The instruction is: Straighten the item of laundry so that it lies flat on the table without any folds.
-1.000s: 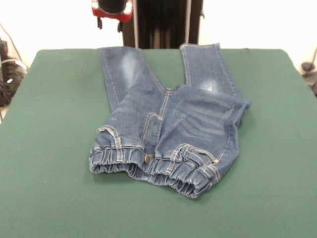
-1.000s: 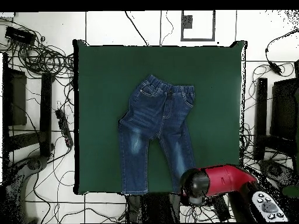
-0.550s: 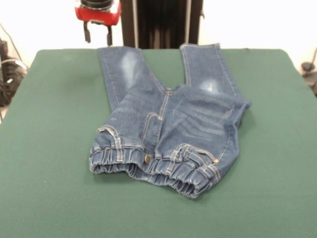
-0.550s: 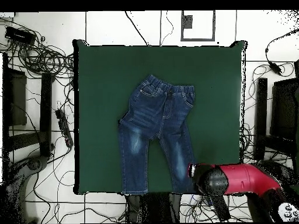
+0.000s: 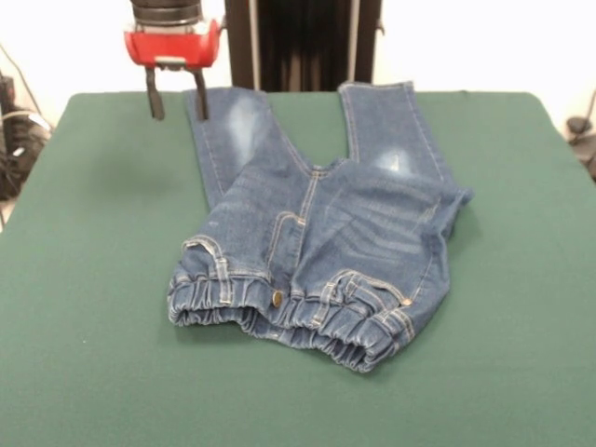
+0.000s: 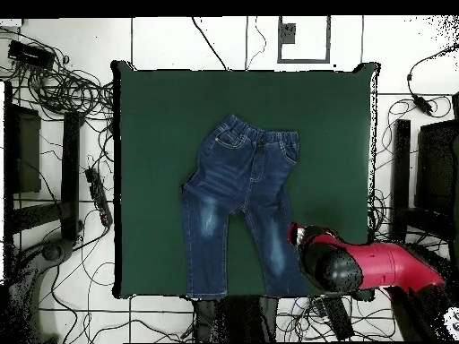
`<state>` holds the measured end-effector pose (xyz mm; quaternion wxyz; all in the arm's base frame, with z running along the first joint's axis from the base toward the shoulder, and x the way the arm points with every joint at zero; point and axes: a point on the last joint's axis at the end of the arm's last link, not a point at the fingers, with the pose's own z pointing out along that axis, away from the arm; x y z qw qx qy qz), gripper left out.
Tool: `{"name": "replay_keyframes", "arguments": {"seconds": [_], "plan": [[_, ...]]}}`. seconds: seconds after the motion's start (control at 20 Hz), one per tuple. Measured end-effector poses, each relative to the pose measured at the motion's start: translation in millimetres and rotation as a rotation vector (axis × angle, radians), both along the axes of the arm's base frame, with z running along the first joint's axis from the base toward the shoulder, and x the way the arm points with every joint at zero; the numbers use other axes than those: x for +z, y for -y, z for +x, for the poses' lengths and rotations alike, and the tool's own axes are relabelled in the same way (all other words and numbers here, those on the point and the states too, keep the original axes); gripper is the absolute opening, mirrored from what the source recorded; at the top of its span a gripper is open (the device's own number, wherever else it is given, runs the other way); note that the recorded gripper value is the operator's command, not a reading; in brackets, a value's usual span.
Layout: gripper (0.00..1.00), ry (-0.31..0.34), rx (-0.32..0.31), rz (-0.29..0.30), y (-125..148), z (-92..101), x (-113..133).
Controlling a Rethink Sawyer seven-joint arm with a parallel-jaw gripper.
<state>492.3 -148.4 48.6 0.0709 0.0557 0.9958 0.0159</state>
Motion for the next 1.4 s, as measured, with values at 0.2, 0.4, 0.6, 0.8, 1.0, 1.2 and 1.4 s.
{"name": "replay_keyframes", "arguments": {"seconds": [0.2, 0.4, 0.6, 0.8, 1.0, 1.2, 1.4], "plan": [[1.0, 0.038, 0.038, 0.04, -13.8, 11.1, -12.9], [1.0, 0.066, 0.07, 0.072, -23.6, 17.0, -24.0], [1.0, 0.112, 0.118, 0.081, -26.4, 20.1, -35.8], [1.0, 0.166, 0.168, 0.072, -26.9, 24.3, -41.1], [1.0, 0.251, 0.241, 0.048, -29.6, 31.7, -43.4], [1.0, 0.342, 0.321, 0.02, -40.9, 41.1, -43.3], [1.0, 0.447, 0.386, 0.012, -58.5, 54.2, -38.0]]}}
